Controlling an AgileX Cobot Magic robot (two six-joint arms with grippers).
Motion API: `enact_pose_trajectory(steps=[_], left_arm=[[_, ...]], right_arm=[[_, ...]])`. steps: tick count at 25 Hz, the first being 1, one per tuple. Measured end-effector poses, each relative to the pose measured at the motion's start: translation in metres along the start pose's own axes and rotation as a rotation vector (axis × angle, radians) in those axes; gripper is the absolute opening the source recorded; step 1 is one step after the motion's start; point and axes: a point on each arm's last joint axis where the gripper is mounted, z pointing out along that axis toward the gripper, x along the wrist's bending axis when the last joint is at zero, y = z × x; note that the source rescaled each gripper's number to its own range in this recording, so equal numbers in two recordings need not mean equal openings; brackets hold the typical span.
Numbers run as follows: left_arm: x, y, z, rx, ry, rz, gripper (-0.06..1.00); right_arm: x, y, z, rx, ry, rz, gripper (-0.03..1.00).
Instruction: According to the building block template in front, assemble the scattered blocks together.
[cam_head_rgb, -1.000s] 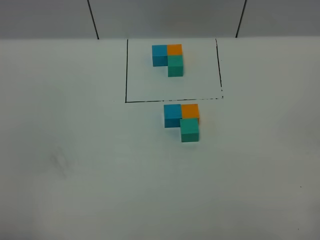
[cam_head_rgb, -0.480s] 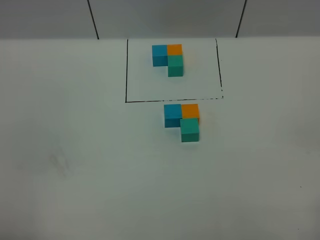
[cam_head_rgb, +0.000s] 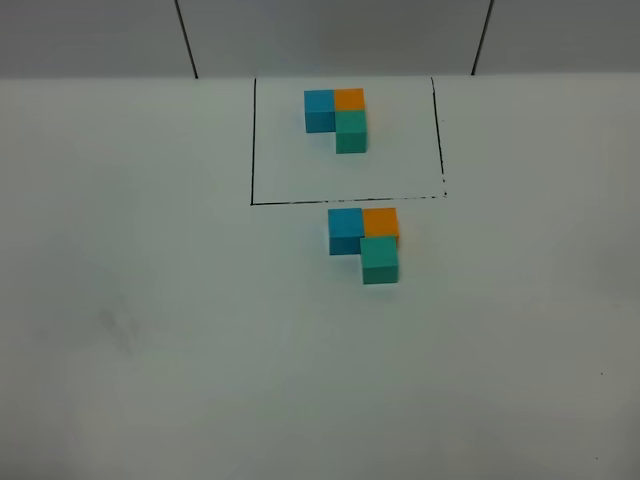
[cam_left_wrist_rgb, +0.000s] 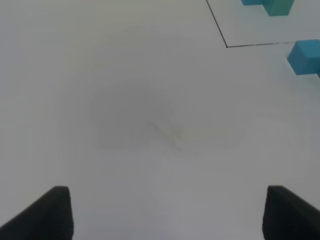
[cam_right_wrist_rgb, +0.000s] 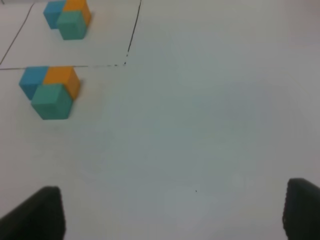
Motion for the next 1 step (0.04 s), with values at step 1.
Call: enact_pose_trajectory(steps=[1], left_arm=[[0.0000,0.0000,0.0000,0.000,0.000,0.000,0.68]], right_arm=[[0.0000,0.0000,0.0000,0.000,0.000,0.000,0.86]])
